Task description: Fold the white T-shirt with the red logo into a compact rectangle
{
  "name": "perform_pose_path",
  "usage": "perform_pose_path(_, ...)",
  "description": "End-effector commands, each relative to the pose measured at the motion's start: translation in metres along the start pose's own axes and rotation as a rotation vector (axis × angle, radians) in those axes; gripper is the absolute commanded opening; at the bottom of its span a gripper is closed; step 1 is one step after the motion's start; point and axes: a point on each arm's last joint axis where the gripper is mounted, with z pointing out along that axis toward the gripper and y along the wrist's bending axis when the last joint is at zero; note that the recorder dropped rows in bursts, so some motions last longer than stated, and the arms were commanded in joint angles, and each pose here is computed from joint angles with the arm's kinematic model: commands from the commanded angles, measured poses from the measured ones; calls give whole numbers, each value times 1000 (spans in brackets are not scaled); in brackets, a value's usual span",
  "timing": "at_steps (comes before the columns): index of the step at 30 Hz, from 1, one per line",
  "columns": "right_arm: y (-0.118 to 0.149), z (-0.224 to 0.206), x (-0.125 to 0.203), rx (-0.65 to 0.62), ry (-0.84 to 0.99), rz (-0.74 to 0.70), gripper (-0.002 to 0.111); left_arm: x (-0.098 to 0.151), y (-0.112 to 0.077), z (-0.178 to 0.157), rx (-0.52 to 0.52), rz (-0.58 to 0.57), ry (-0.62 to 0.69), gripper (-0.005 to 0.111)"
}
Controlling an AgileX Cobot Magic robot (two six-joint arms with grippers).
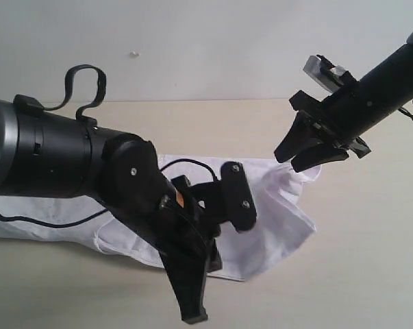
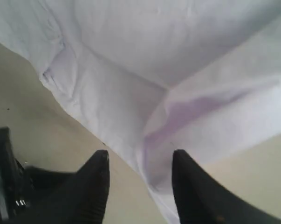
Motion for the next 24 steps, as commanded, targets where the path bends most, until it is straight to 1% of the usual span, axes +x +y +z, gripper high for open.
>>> perform_pose_path(1, 5, -2, -3, -35, -44, -9, 46, -22, -21, 1, 0, 84, -82, 9)
perform_pose_path(3, 5, -2, -3, -33, -46, -9, 46, -27, -24, 4, -19, 87, -103, 18)
perform_pose_path(5, 5, -2, -3, -30, -45, -10, 46, -29, -25, 8, -30, 81, -116, 29)
perform_pose_path(7, 4, -2, -3, -21, -42, -14, 46, -28, -25, 12, -28, 62, -117, 37)
perform_pose_path(9, -1, -2, -2, 27, -33, -25, 46, -28, -25, 14, -25, 49, -117, 42)
perform_pose_path(11, -11, -3, 0, 143, -17, 12, 46, -31, -27, 15, -31, 38, -133, 44)
perform_pose_path(12, -17, -4, 1, 204, -9, 32, 46, -33, -30, 16, -39, 52, -141, 44)
perform_pose_path(14, -28, -7, 4, 339, 14, 69, 46, -41, -35, 17, -82, 103, -171, 44)
perform_pose_path(16, -35, -10, 5, 421, 26, 82, 46, -48, -39, 21, -144, 164, -209, 44)
perform_pose_path(18, -39, -10, 7, 457, 28, 104, 46, -52, -41, 25, -172, 183, -230, 44)
perform_pose_path(21, -46, -2, 11, 453, 52, 122, 45, -53, -43, 26, -169, 172, -232, 44)
perform_pose_path(24, -52, 6, 11, 446, 71, 140, 40, -52, -40, 21, -172, 156, -237, 44)
